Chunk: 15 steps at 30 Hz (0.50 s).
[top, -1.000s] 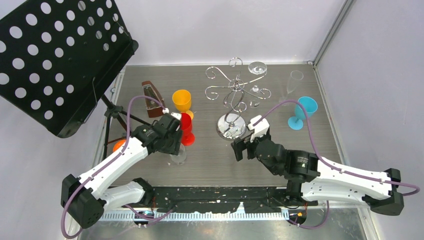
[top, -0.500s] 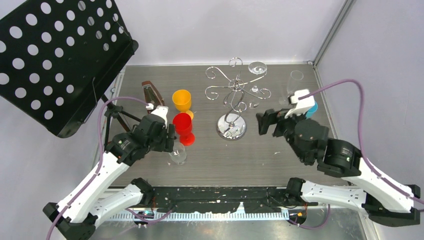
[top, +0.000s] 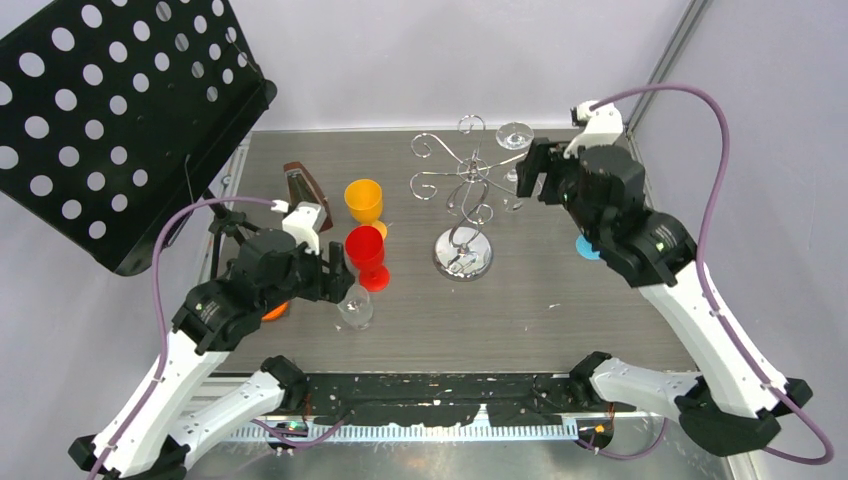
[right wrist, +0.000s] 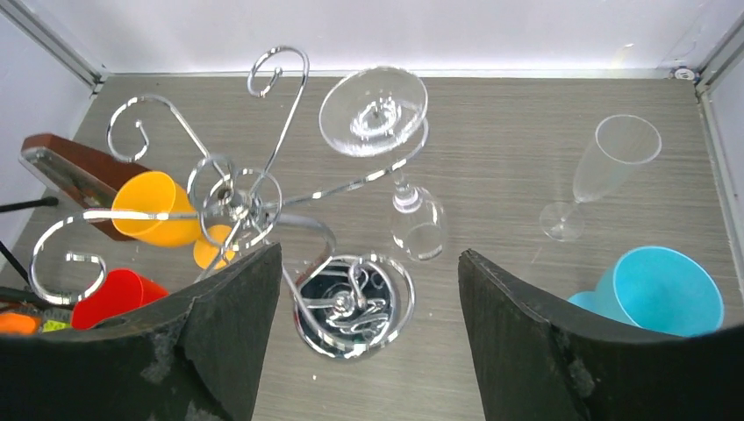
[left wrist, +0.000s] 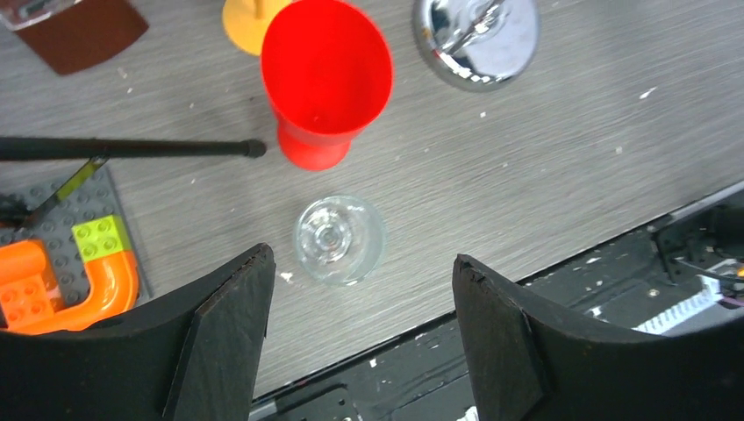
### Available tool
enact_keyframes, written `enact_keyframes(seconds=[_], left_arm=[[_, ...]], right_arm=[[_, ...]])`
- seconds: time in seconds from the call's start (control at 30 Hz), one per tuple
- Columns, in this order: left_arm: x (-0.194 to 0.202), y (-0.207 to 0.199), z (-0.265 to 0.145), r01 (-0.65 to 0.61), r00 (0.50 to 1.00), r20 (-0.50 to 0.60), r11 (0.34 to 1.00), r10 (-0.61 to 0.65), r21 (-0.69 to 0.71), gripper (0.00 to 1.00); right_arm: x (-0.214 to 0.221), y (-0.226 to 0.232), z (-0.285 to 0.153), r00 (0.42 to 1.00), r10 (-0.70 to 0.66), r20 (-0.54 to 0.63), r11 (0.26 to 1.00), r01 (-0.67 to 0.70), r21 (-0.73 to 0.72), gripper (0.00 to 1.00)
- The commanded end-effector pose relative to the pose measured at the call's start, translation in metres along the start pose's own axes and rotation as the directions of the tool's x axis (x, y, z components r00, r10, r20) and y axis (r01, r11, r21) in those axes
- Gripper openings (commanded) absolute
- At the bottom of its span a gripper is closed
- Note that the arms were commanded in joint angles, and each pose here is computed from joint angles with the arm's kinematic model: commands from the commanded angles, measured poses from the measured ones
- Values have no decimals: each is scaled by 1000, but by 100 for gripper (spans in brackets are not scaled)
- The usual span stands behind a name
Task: Take the wine glass off the wine glass rack
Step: Place the wine glass at the center of the board.
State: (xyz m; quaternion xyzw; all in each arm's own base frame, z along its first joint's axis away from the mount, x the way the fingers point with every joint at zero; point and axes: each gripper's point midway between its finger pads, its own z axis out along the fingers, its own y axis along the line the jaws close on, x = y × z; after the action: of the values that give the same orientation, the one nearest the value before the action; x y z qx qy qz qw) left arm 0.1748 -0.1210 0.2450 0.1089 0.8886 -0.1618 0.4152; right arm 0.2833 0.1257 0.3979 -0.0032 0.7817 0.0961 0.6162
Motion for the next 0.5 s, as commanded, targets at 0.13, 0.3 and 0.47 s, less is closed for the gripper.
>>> enact_keyframes(seconds=[0.13,0.3,0.47], left_arm=[[-64,-47,-29,-15,979,203,973,-33,229,75],[-85,-65,-36,-24,969,243,952,-53,307,76],[-98,-84,-41,-34,961,267,919,-78,394,77]], right_arm=[[-48,14,32,985,169,27,978,-165,-129,75],[-47,6,55,979,206,-12,971,-206,-125,68],[-47,-7,70,966,256,-37,956,-259,-138,65]])
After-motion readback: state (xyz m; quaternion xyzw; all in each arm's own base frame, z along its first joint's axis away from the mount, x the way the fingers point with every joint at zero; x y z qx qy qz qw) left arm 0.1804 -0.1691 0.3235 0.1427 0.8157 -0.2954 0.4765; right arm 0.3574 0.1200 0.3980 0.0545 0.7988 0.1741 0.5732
